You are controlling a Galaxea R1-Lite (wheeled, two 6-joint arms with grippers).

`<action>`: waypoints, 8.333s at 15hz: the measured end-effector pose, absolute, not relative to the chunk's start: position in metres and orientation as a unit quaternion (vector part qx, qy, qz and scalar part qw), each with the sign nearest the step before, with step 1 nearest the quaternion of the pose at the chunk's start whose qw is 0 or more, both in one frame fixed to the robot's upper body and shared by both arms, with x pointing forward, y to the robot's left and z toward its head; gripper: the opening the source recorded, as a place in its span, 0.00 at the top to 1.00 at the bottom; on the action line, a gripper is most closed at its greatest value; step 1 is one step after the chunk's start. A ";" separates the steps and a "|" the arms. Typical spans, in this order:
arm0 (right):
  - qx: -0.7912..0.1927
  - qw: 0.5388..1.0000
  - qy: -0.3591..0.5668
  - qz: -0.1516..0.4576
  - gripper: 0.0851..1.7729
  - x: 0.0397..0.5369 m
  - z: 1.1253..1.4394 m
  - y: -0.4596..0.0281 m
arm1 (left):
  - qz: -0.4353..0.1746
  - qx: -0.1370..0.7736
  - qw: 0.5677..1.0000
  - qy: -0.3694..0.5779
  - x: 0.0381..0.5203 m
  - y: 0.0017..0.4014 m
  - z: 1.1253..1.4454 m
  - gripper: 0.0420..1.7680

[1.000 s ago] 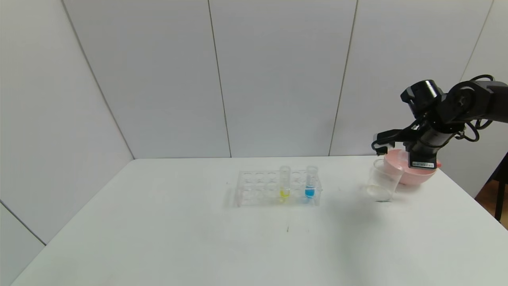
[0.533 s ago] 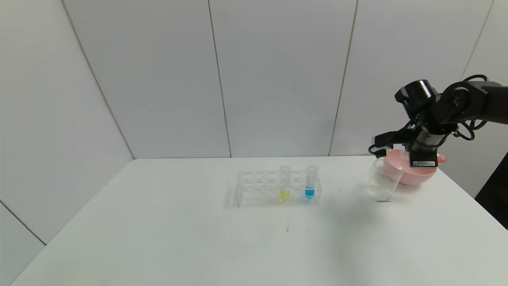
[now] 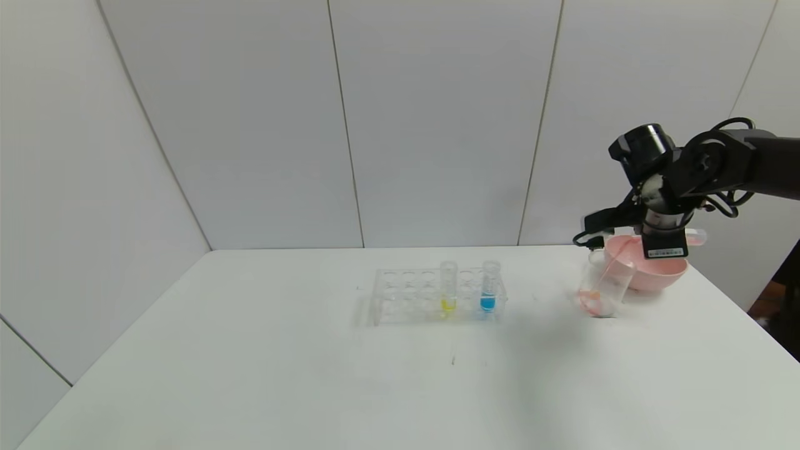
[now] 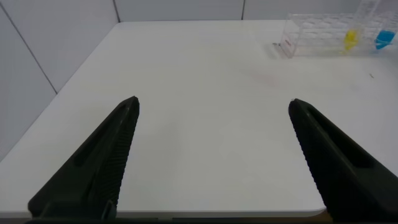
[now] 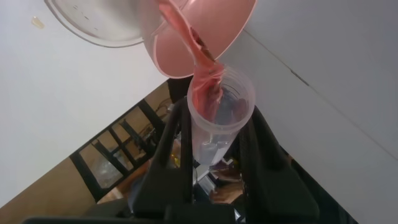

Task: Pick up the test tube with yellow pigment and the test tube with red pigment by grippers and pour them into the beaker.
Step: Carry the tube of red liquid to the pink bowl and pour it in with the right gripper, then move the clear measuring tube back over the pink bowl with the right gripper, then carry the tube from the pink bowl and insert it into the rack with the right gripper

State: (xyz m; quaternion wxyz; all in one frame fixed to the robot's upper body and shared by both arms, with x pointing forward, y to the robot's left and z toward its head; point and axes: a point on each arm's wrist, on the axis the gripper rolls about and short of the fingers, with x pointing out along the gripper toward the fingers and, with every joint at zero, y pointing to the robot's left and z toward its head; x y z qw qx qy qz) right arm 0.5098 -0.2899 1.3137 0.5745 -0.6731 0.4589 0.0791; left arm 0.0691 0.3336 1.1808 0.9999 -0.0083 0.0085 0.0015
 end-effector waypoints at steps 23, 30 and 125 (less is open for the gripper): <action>-0.708 0.549 0.440 0.055 0.75 0.511 1.322 -0.278 | 0.001 -0.008 1.000 0.008 0.069 0.334 1.181 0.03; -0.498 0.771 0.379 0.117 0.75 0.496 1.346 -0.344 | 0.001 -0.008 1.000 0.008 0.069 0.334 1.181 0.03; -0.009 0.994 0.111 0.026 0.04 0.392 1.186 -0.029 | 0.001 -0.008 1.000 0.009 0.069 0.334 1.181 0.03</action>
